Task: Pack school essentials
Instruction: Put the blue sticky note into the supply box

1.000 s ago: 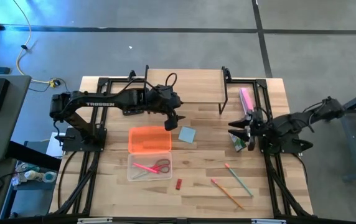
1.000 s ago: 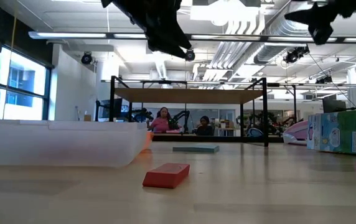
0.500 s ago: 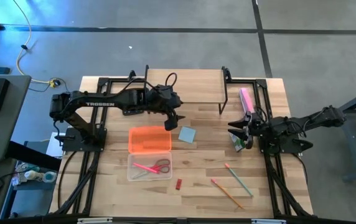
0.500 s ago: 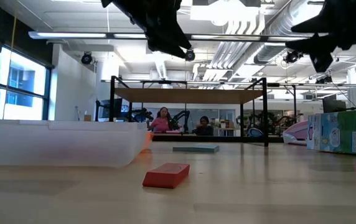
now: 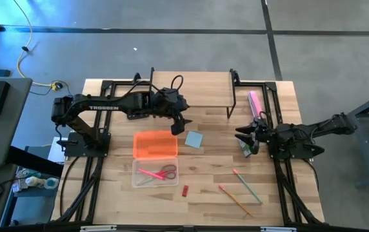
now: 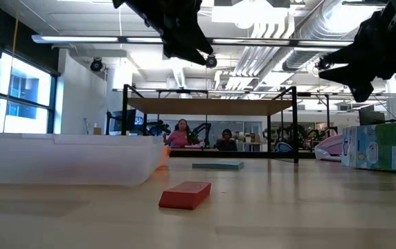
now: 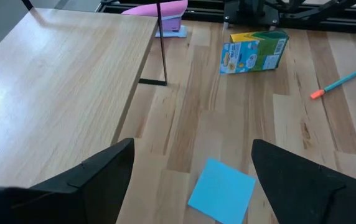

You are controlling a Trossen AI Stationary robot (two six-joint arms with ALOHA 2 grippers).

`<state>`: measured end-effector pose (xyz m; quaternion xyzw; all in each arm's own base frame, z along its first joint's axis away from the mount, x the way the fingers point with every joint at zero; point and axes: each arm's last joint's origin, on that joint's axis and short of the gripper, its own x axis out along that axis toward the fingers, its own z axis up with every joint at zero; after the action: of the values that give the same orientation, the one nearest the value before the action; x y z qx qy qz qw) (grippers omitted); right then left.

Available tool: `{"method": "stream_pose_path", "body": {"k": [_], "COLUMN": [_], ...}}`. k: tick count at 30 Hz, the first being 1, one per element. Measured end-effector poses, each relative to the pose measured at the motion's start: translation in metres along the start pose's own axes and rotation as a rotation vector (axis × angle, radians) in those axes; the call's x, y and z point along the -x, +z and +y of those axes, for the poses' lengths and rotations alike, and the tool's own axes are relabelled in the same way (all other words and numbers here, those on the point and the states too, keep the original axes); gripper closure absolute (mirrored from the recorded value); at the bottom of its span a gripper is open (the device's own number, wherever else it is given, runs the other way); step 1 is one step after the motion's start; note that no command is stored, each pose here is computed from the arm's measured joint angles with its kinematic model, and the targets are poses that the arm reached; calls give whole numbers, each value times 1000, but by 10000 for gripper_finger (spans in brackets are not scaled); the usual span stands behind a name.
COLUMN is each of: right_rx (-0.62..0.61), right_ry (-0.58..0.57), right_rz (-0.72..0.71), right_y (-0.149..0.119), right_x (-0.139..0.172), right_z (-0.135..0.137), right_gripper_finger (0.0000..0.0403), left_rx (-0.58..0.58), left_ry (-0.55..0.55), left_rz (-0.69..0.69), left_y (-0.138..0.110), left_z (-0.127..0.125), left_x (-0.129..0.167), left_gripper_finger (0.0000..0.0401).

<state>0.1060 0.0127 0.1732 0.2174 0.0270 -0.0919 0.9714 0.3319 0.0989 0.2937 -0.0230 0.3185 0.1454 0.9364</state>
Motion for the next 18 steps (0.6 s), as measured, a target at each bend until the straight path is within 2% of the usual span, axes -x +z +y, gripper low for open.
{"method": "stream_pose_path", "body": {"k": [7,12,18], "right_rx": [34,33,22], "right_ry": [-21,-68,-73], "right_rz": [16,14,21], "right_y": [-2,-3,-4], "right_x": [0,0,0], "right_z": [-2,-4,-4], "right_gripper_finger": [238,238,238], "left_rx": [7,7,7], "left_ry": [0,-1,-1], "left_rz": [0,0,0], "left_y": [0,0,0], "left_z": [0,0,0], "left_x": [0,0,0], "left_gripper_finger": [87,87,87]}}
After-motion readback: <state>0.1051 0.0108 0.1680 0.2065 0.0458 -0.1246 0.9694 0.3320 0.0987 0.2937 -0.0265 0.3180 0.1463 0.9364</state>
